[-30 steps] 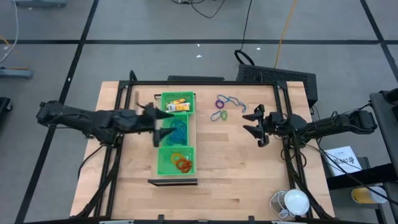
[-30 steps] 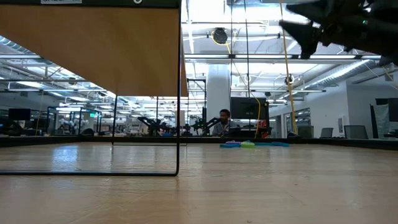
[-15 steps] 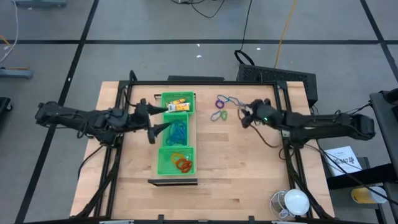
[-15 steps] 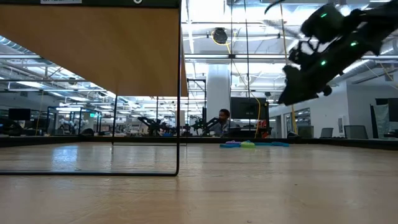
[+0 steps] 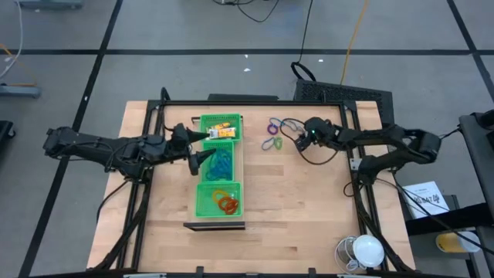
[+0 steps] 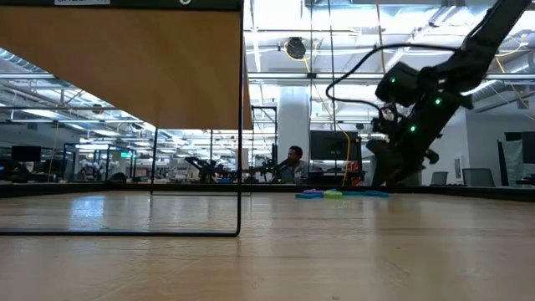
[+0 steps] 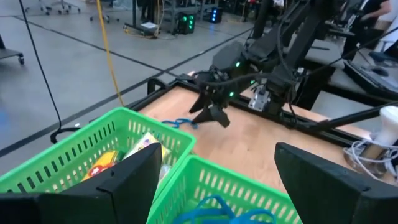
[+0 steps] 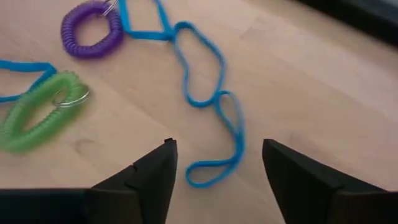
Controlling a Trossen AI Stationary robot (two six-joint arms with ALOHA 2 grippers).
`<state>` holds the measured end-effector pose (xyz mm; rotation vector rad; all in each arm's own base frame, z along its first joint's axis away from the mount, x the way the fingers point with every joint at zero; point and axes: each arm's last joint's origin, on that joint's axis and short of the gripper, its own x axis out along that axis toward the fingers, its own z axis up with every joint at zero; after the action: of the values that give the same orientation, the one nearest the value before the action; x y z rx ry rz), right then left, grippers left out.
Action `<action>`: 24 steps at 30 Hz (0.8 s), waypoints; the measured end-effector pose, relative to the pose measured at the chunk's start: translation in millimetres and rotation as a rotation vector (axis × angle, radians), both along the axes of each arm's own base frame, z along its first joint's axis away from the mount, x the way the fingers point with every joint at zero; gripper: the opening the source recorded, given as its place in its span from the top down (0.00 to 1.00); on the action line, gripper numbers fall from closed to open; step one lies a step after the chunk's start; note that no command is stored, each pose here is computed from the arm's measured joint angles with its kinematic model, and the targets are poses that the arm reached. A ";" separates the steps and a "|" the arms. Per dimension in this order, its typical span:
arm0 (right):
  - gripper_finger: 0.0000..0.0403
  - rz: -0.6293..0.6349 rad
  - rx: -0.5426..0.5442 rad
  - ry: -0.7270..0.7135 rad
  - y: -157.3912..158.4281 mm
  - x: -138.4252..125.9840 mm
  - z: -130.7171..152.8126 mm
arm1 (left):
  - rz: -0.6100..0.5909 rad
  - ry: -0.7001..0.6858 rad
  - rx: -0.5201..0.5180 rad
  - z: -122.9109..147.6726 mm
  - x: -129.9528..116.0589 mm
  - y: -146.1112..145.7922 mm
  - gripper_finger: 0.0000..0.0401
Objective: Pick & Place Office Desk Supplies
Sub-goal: Put the blue rubber band into the center green bin on the shelf
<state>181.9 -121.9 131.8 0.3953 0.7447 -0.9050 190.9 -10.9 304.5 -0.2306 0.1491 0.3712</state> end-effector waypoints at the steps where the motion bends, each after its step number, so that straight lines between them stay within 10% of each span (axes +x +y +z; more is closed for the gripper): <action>1: 0.42 0.004 0.011 -0.008 -1.9 1.5 -3.1 | 0.000 -0.001 0.000 0.2 -0.1 0.0 0.19; 12: 0.48 -0.071 0.074 0.011 -16.1 4.1 -30.2 | 0.000 0.011 0.001 -2.0 2.3 -0.3 0.19; 24: 0.81 -0.021 0.091 0.045 -14.2 2.8 -33.1 | 0.004 0.001 -0.020 -1.7 2.2 -0.3 0.19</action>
<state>184.8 -136.1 98.7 0.4649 0.8260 -0.9038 193.0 -11.2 302.7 -0.2507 0.1539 0.3736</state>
